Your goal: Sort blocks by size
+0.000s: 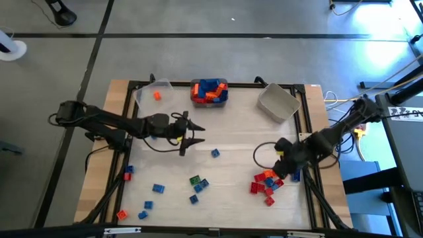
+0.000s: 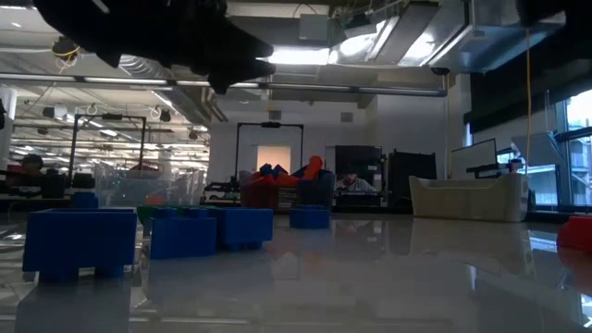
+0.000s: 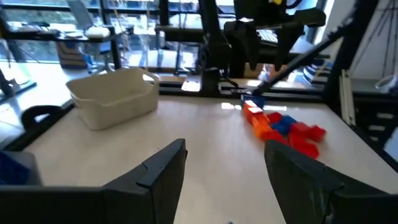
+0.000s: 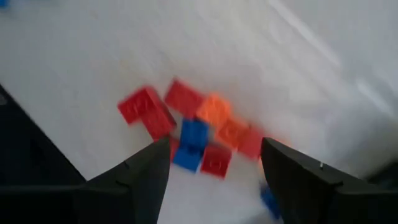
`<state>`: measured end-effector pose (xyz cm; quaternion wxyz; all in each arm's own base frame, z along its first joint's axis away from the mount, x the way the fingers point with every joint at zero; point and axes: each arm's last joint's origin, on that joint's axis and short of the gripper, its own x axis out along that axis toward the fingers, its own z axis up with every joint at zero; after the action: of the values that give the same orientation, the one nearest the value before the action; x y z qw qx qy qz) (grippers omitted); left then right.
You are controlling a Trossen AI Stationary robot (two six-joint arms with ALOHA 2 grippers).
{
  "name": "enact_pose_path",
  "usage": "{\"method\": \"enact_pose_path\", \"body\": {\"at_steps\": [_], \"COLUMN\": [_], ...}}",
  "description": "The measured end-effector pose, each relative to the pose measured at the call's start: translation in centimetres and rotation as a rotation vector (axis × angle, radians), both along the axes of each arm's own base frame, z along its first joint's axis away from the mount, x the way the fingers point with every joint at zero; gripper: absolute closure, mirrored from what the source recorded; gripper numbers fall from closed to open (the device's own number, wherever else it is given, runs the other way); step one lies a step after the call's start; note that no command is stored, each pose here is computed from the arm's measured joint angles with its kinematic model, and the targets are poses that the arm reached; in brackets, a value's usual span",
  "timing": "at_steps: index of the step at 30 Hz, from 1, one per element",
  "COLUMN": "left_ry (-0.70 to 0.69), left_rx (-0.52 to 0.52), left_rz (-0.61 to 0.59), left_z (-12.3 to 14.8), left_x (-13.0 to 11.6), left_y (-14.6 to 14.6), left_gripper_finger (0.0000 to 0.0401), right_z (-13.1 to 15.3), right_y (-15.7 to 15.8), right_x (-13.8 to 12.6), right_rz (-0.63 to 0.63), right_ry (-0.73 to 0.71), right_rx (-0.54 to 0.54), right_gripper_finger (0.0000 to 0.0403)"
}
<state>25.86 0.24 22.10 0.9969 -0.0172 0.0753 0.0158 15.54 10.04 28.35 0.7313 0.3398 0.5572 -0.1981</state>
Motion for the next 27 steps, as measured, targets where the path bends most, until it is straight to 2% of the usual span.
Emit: {"method": "enact_pose_path", "body": {"at_steps": [7, 14, 19, 23, 27], "left_ry": [0.004, 0.004, 0.004, 0.004, 0.004], "left_rx": [-0.034, -0.035, -0.035, -0.035, -0.035], "left_rz": [-0.037, -0.063, -0.067, -0.066, -0.066], "left_z": [0.0, 0.0, 0.0, 0.0, 0.0], "left_x": [0.0, -0.1, -0.1, -0.1, -0.1], "left_y": [-1.1, -1.8, -1.9, -1.9, -1.9], "left_gripper_finger": [0.0196, 0.0196, 0.0196, 0.0196, 0.0196], "right_z": [-1.8, -3.0, -3.9, -5.7, -7.5], "right_y": [2.5, 3.8, 4.1, 3.7, 3.6], "right_x": [-0.3, -1.0, -1.3, -1.8, -2.1], "right_rz": [-0.192, -0.322, -0.375, -0.396, -0.409], "right_ry": [0.181, 0.309, 0.353, 0.432, 0.449], "right_rx": [0.033, -0.009, -0.02, -0.019, -0.006], "right_gripper_finger": [0.0155, 0.0155, 0.0155, 0.0155, 0.0155]}}
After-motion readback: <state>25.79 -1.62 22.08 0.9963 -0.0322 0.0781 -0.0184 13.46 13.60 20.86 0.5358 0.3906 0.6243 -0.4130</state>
